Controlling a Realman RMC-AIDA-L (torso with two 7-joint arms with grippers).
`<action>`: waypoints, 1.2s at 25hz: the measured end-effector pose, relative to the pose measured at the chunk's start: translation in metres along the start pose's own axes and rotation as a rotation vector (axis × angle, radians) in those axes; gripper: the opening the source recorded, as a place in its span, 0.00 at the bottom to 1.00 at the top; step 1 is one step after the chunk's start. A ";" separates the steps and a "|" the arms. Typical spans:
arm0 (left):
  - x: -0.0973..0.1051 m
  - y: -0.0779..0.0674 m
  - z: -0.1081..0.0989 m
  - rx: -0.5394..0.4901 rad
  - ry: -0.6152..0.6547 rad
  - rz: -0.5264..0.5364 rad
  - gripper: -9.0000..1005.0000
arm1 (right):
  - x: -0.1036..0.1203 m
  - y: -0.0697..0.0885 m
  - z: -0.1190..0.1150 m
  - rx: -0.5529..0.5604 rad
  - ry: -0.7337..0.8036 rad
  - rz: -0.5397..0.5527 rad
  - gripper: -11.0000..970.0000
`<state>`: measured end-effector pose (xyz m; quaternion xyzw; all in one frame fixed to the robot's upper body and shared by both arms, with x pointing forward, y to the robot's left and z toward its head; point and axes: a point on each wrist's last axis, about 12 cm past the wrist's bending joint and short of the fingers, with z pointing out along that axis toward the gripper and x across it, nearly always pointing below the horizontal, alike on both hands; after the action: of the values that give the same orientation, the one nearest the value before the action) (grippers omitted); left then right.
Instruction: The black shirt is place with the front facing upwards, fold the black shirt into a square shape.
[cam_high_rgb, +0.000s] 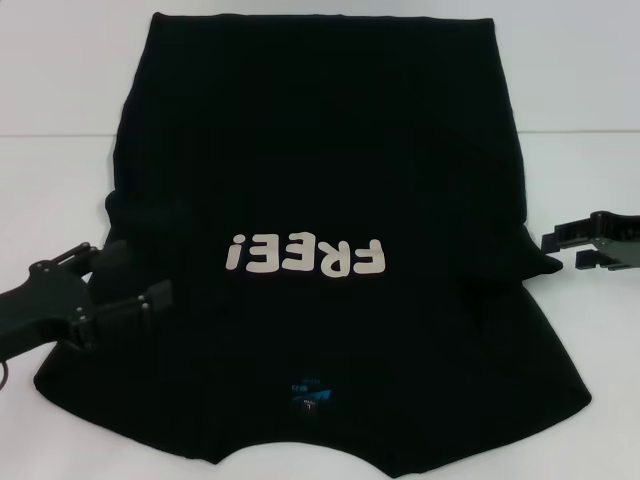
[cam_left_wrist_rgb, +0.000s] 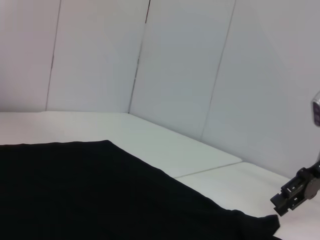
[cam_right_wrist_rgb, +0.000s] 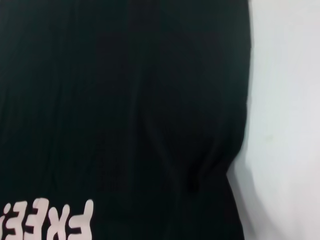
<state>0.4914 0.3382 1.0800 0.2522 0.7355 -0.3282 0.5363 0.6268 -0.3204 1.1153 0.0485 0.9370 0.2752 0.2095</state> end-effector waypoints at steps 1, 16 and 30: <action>0.000 0.001 0.000 -0.004 0.000 0.000 0.94 | -0.001 0.001 0.001 0.003 -0.003 -0.003 0.64; 0.001 0.005 -0.001 -0.046 0.002 0.009 0.94 | 0.006 0.011 0.023 0.024 0.012 -0.013 0.67; 0.001 0.005 0.000 -0.044 0.001 0.010 0.94 | 0.012 0.008 0.027 0.027 0.013 0.005 0.67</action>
<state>0.4950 0.3416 1.0780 0.2439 0.7416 -0.3091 0.5431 0.6268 -0.2978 1.0945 0.0519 0.9419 0.2634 0.2018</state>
